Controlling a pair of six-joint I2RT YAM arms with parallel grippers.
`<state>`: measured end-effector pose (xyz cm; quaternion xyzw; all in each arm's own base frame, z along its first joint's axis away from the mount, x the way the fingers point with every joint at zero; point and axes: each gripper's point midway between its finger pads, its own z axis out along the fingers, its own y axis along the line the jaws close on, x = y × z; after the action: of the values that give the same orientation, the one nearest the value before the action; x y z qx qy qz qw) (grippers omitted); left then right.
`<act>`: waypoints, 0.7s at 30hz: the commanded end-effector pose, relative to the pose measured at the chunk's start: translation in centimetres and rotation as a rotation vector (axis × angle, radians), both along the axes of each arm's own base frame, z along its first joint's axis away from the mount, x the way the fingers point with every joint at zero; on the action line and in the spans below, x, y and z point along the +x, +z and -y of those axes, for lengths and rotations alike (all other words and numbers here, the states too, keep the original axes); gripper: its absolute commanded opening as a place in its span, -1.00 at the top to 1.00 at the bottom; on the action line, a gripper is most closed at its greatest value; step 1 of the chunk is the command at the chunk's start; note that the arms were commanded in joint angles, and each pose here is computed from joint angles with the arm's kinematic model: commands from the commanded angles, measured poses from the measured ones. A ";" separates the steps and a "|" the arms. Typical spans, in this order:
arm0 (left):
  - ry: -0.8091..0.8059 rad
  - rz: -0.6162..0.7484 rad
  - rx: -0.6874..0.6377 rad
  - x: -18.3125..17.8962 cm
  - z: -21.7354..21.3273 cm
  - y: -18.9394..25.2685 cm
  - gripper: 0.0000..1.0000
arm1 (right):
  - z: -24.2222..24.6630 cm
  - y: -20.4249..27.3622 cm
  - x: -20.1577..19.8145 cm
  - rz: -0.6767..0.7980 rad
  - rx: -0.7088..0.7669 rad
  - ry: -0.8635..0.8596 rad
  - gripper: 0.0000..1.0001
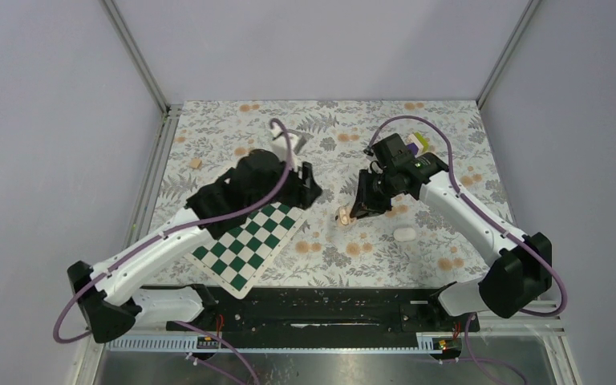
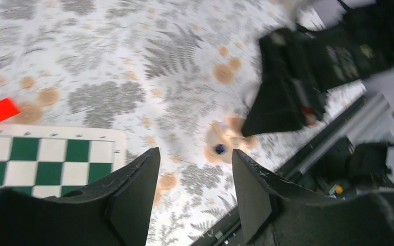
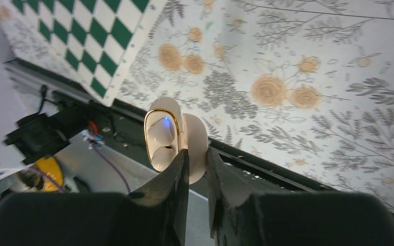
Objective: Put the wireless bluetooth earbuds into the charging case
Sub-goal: Place the charging case with the earbuds at the center of the board.
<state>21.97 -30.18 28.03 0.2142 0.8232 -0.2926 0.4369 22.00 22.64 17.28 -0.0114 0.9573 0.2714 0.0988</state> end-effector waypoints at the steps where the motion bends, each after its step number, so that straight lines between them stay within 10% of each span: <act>1: 0.063 -0.079 -0.135 2.0 -2.0 -0.4 -0.11 | 2.0 -2.4 1.2 0.092 -0.143 -0.014 1.00; 21: 0.127 -0.301 -0.106 3.2 -2.6 -7.3 -0.11 | 0.2 -10.5 5.0 0.025 -0.236 -0.134 1.00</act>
<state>24.86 -26.76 19.12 0.0938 0.8932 -0.3038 0.3180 25.67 23.07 7.11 0.0180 0.9798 0.1767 0.0915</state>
